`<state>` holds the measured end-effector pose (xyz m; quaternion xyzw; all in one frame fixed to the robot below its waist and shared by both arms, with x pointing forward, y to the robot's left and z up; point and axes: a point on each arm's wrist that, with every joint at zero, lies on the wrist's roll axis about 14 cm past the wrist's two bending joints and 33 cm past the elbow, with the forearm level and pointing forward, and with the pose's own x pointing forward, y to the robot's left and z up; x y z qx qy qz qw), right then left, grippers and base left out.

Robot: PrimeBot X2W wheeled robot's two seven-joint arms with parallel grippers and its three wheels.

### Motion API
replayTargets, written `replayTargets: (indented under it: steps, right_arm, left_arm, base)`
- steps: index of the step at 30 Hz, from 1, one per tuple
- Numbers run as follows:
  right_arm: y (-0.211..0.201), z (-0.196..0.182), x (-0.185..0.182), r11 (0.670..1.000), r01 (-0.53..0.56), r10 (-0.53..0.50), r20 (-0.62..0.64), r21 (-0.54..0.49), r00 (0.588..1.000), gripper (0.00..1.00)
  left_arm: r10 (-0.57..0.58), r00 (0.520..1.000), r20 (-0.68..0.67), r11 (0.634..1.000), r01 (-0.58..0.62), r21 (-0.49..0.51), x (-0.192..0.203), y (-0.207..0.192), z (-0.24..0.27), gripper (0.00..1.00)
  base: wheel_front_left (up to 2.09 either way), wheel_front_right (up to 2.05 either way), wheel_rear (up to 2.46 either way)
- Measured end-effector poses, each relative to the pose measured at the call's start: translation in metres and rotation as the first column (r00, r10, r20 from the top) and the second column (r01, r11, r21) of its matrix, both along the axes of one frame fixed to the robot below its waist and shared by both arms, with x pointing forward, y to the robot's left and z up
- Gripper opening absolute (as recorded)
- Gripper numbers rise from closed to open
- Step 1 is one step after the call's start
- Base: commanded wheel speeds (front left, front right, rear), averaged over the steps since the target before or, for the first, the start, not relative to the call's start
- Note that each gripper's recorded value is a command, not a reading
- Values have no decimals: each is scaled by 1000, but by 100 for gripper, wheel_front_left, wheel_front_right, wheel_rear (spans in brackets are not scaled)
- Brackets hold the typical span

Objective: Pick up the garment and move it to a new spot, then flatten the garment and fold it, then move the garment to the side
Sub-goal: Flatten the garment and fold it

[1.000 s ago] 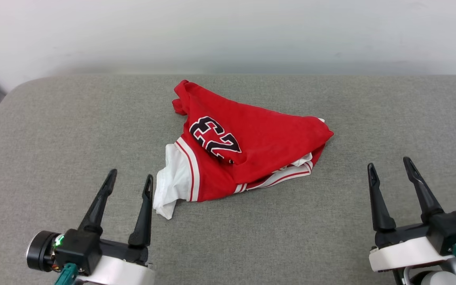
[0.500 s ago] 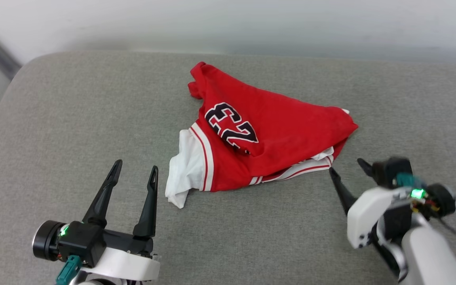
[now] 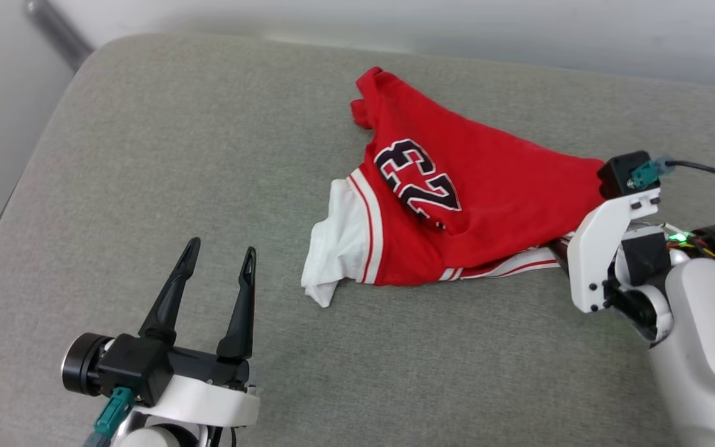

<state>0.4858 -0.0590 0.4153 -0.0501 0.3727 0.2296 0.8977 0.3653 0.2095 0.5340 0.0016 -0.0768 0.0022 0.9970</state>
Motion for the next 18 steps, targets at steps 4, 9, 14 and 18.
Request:
replayTargets:
  steps: [4, 9, 14, 18]
  right_arm:
    - [-1, -23, 15, 995, -24, 20, -44, -94, 999, 100]
    - [-1, -46, 20, 980, -69, 49, -112, -186, 993, 100]
    - [-2, -59, 13, 957, -134, 81, -206, -256, 975, 11]
    - [-5, -60, 1, 949, -164, 93, -259, -270, 961, 0]
  left_arm:
    - [37, 999, -24, 999, -37, -1, -2, 10, -7, 100]
    - [55, 998, -44, 999, -55, 0, -2, 14, -13, 100]
    - [60, 997, -48, 998, -60, 3, -2, 15, -14, 100]
    - [52, 998, -36, 999, -52, 3, -2, 12, -11, 100]
  base:
    - [0, 0, 0]
    - [0, 0, 0]
    - [0, 0, 0]
    - [0, 0, 0]
